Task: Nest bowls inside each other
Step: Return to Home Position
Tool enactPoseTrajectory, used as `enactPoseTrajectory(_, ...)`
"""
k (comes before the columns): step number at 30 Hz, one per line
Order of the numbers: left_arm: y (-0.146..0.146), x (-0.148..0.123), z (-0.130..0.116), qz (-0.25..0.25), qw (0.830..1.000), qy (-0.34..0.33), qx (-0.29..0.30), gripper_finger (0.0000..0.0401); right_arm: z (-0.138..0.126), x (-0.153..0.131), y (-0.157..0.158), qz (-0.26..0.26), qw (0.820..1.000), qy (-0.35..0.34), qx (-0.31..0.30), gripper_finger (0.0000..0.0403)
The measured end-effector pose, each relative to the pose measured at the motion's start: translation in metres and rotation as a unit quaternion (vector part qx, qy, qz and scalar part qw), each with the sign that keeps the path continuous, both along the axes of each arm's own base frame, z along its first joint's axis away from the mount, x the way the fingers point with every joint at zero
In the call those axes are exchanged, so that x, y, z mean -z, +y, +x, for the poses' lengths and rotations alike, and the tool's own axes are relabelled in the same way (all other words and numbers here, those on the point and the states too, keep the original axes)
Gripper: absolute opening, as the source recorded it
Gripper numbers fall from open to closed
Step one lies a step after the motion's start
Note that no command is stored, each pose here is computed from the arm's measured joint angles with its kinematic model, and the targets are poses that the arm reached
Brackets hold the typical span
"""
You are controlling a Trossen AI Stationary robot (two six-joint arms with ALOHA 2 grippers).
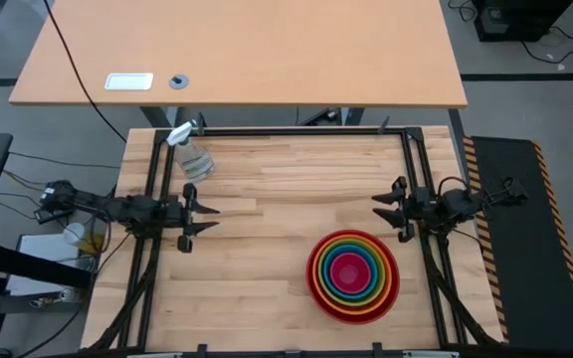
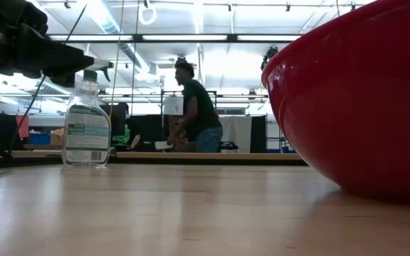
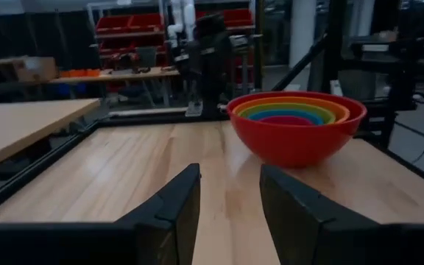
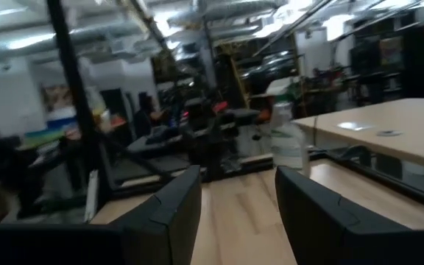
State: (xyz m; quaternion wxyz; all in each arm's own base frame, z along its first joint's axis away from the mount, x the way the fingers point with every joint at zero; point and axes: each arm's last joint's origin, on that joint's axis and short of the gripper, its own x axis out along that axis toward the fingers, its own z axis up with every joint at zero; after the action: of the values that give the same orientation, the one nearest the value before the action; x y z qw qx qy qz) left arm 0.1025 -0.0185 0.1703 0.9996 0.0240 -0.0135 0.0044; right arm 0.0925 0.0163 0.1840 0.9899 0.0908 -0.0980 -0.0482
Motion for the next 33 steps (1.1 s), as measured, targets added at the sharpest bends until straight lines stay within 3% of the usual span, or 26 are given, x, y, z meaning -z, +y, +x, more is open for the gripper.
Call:
enactPoseTrajectory(9, -0.0001, -0.0009, -0.0074, 0.009, 0.999, -0.015, 0.034, 0.0143, -0.0001, -0.0001, -0.0004, 0.001, 1.0, 0.0, 0.007, 0.0183)
enactPoseTrajectory(19, 0.0004, 0.0006, -0.0068, -0.068, 0.997, -0.005, 0.024, 0.0143, -0.0001, -0.0002, -0.0004, 0.0, 1.0, 0.0, 0.007, 0.0182)
enactPoseTrajectory(33, 0.0004, 0.0007, -0.0067, -0.07, 0.997, -0.006, 0.024, 0.0144, -0.0001, -0.0002, -0.0004, 0.0, 1.0, 0.0, 0.007, 0.0182)
